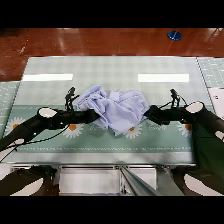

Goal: Fold the shirts.

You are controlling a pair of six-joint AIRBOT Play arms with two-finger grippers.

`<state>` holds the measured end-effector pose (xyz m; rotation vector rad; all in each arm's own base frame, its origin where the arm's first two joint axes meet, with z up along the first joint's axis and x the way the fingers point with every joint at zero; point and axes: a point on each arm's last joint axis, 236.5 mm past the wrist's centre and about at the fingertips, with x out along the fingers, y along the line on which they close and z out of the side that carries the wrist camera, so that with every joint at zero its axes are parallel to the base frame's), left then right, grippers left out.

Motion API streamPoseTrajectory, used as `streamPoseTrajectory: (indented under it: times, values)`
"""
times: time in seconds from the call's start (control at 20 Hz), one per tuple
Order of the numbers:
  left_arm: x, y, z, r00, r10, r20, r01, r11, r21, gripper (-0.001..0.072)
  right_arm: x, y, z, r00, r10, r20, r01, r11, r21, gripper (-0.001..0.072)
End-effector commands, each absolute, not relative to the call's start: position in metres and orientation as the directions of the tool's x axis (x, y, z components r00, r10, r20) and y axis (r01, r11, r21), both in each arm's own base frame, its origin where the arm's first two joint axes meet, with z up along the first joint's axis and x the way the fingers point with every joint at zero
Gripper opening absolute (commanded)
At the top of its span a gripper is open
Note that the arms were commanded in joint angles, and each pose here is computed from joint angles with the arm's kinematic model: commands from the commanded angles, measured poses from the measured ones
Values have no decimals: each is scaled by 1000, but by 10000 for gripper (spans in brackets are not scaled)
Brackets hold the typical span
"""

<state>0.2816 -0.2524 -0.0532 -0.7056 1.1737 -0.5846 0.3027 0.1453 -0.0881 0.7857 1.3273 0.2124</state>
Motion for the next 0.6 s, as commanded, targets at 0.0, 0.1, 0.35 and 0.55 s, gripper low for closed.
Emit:
streamPoseTrajectory:
  times: [0.0, 0.1, 0.35, 0.55]
  values:
    - [282, -255, -50, 282, -741, -609, 63, 648, -759, 13, 313, 167, -100, 233, 586, -776, 292, 719, 631, 378]
    - [281, -255, -49, 278, -745, -606, 66, 644, -762, 13, 321, 171, -101, 225, 591, -775, 282, 722, 632, 206]
    - [318, -230, 12, 333, -804, -493, 103, 551, -828, 13, 359, 194, -17, 216, 670, -710, -30, 731, 682, 21]
    - [379, -155, 183, 602, -755, -261, 324, 529, -784, 13, 427, 167, 167, 552, 560, -618, -295, 824, 484, 21]
